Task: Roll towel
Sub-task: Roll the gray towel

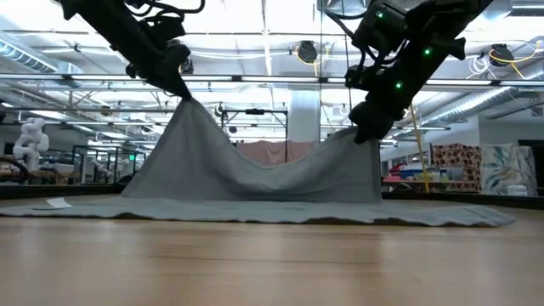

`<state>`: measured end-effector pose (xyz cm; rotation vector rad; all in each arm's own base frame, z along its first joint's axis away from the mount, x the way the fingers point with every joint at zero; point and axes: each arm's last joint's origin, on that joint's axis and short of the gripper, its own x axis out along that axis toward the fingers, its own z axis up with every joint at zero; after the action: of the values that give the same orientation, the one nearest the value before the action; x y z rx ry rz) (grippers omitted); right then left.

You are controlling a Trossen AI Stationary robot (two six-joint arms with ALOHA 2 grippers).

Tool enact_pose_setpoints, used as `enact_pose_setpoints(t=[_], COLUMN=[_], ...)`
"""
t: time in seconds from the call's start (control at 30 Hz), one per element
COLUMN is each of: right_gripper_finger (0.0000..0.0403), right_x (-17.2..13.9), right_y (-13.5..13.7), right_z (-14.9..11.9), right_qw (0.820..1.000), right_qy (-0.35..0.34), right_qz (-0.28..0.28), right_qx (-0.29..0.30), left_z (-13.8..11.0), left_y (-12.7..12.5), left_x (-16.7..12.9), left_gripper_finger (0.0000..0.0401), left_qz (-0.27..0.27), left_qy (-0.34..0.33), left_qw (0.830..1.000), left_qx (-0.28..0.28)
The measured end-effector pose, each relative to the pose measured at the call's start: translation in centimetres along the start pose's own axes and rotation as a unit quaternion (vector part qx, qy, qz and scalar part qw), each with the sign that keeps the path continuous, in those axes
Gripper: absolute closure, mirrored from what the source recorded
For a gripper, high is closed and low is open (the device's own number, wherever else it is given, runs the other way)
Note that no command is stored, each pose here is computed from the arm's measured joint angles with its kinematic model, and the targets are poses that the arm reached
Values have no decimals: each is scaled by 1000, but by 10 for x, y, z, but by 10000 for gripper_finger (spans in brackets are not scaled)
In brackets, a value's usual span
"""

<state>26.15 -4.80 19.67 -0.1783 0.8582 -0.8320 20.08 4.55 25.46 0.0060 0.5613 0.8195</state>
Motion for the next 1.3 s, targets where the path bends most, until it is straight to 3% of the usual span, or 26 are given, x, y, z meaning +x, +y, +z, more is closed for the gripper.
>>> enact_pose_setpoints(t=[0.13,0.33,0.53,0.73,1.1,1.3], right_gripper_finger=[403,403,403,403,403,403], right_x=[2,-18,-41,-60,-88,-108], right_y=[-1,0,-4,-1,24,39], right_z=[1,0,-3,-13,-27,-30], right_qw=[1000,985,970,954,929,921], right_qy=[2,13,21,59,103,88], right_qz=[21,171,240,295,355,375], right_qx=[-13,4,18,14,33,61], left_z=[-1,5,3,-10,-33,-39], left_y=[0,-5,-5,-3,-12,-16], left_x=[1,-17,-41,-64,-83,-90], left_gripper_finger=[400,400,400,400,400,400], left_qz=[-7,-123,-201,-293,-361,-361], left_qy=[8,-10,-20,21,127,151], left_qw=[1000,992,979,956,923,920], left_qx=[2,-5,6,19,34,36])
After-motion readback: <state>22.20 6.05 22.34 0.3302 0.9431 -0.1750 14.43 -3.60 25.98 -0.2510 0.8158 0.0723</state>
